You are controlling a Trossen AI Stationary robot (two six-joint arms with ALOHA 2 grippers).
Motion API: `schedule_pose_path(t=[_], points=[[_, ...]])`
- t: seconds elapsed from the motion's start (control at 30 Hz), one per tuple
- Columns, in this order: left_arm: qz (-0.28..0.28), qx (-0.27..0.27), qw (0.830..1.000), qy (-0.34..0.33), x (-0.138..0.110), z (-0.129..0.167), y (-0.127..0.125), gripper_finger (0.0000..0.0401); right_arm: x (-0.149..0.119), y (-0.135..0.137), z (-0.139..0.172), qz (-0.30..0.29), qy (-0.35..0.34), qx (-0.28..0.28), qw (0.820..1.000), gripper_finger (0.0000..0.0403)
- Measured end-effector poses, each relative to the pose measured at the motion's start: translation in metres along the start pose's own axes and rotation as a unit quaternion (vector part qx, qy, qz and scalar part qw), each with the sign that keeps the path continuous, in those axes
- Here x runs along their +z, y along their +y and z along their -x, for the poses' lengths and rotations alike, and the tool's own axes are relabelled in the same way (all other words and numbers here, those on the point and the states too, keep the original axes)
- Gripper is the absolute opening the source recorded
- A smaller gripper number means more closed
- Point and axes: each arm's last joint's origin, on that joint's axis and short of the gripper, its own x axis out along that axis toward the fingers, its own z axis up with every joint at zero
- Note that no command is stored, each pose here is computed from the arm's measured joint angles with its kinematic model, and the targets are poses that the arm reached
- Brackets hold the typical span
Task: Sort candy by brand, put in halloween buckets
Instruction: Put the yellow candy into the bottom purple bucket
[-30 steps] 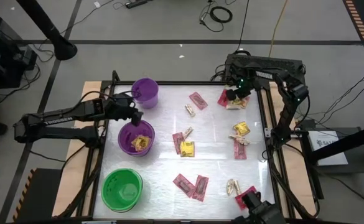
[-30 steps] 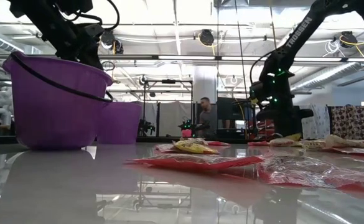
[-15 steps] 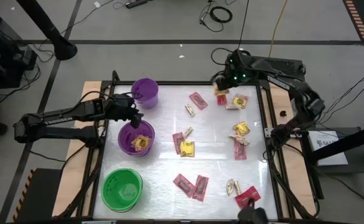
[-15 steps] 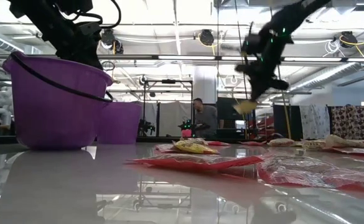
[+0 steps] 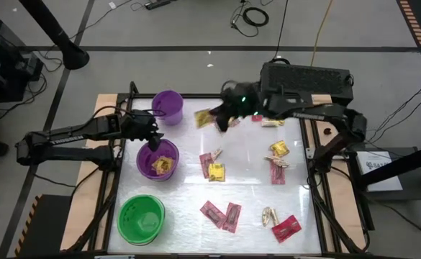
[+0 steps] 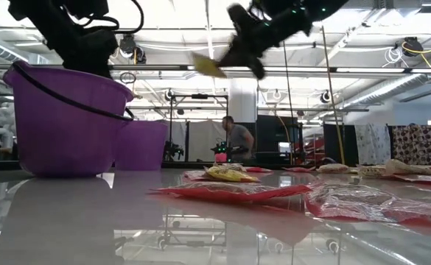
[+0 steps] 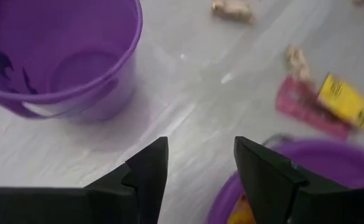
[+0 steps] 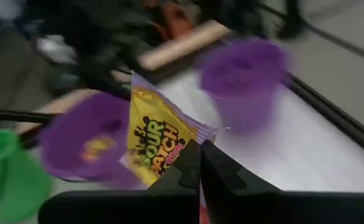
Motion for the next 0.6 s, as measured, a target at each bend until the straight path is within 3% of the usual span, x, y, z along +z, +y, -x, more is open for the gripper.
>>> schedule_pose_path(t=[0.2,0.33,0.6], points=[[-0.032,0.017,0.999,0.04,-0.013,0.01,0.006,0.0191,-0.018,0.043,-0.05,0.043,-0.096,0.098,0.99,0.0],[-0.031,0.029,0.999,0.03,-0.016,0.018,0.009,0.0191,-0.031,0.058,-0.074,0.055,-0.163,0.144,0.975,0.0],[-0.012,0.036,0.999,-0.025,-0.017,0.033,0.012,0.0191,-0.042,0.076,-0.129,0.068,-0.146,0.21,0.964,0.0]])
